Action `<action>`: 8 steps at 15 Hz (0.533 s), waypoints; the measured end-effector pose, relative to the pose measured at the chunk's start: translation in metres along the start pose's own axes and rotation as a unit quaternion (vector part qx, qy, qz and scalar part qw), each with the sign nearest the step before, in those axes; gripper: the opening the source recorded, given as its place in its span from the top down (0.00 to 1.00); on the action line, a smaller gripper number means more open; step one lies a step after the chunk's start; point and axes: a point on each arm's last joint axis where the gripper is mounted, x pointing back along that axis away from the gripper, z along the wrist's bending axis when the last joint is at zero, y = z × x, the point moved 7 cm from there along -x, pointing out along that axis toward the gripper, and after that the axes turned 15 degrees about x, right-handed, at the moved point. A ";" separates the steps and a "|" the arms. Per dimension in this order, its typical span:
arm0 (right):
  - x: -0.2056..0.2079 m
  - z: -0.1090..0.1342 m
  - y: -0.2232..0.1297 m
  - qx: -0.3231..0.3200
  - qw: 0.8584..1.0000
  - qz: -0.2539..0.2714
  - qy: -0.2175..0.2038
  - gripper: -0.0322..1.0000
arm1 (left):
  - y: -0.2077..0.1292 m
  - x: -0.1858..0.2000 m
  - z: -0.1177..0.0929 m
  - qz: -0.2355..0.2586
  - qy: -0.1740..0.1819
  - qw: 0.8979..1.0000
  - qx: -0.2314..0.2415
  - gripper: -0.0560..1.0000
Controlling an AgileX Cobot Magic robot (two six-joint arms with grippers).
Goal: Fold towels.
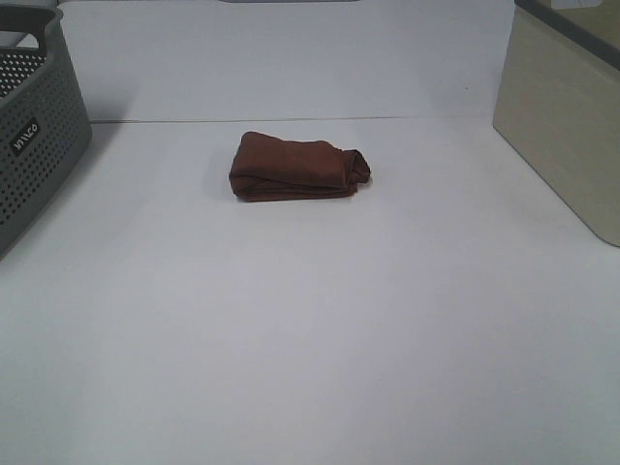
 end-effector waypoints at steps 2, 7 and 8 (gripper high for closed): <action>0.000 0.000 0.000 0.000 1.000 0.000 0.000 0.23 | 0.002 -0.001 0.005 -0.011 0.037 0.999 0.019 0.37; -0.001 -0.006 -0.002 -0.041 0.998 0.019 -0.053 0.23 | 0.002 -0.001 0.006 -0.014 0.047 0.999 0.024 0.37; -0.001 -0.007 -0.002 -0.047 0.997 0.022 -0.062 0.23 | 0.002 -0.001 0.006 -0.013 0.044 0.999 0.022 0.37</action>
